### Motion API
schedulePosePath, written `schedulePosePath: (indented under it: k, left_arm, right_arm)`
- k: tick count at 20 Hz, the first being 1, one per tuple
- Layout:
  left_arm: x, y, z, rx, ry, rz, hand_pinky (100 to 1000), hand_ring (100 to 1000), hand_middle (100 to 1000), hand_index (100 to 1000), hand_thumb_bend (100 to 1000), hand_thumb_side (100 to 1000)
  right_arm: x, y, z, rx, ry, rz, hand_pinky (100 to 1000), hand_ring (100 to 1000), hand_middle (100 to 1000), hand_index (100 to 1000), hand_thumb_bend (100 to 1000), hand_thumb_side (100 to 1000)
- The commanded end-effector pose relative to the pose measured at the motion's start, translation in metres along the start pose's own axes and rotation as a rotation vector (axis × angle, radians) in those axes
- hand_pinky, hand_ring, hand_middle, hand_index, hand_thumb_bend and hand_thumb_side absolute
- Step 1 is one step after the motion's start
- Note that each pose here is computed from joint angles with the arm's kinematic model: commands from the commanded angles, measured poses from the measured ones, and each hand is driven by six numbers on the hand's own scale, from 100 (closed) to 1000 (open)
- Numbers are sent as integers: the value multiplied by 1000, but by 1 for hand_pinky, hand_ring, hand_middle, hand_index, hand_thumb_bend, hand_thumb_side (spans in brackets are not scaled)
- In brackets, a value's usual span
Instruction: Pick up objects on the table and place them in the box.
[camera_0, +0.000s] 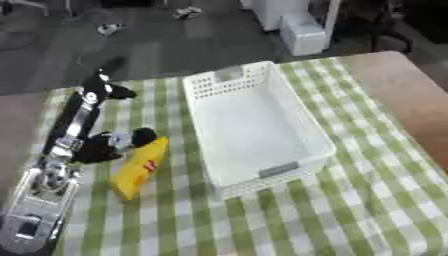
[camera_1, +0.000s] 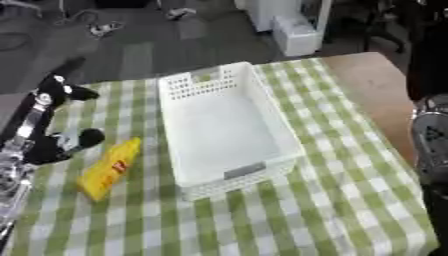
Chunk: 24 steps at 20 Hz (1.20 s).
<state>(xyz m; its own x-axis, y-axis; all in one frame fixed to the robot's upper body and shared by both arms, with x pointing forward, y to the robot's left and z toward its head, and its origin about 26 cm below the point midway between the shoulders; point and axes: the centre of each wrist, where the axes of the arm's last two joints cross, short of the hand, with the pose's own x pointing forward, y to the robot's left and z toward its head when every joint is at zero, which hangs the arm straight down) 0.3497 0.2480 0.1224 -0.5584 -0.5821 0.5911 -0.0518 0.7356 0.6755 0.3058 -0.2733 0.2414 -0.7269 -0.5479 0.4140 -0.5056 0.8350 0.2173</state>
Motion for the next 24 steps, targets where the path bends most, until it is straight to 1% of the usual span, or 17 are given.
schedulePosePath:
  k: [1, 7, 12, 18, 24]
  left_arm:
    - [2, -3, -8, -40, -25, -35, 735, 701, 971, 1000, 910, 805]
    - [-2, -9, -10, -110, -5, -101, 773, 744, 1000, 1000, 918, 830]
    - [-3, -14, -14, -167, 23, -160, 815, 786, 1000, 1000, 924, 847]
    - [-4, -16, -20, -239, 94, -233, 863, 827, 1000, 1000, 897, 864]
    - [-6, -15, -20, -282, 157, -278, 884, 871, 1000, 1000, 885, 866]
  right_arm:
    - [6, 3, -8, 28, -24, 5, 100, 472, 639, 679, 318, 610]
    - [6, 3, -8, 29, -23, 5, 100, 472, 639, 679, 317, 608]
    - [6, 3, -8, 30, -21, 6, 100, 471, 638, 679, 317, 610]
    - [6, 2, -8, 30, -20, 8, 100, 471, 638, 679, 317, 610]
    - [6, 2, -8, 29, -21, 9, 100, 471, 638, 679, 317, 610]
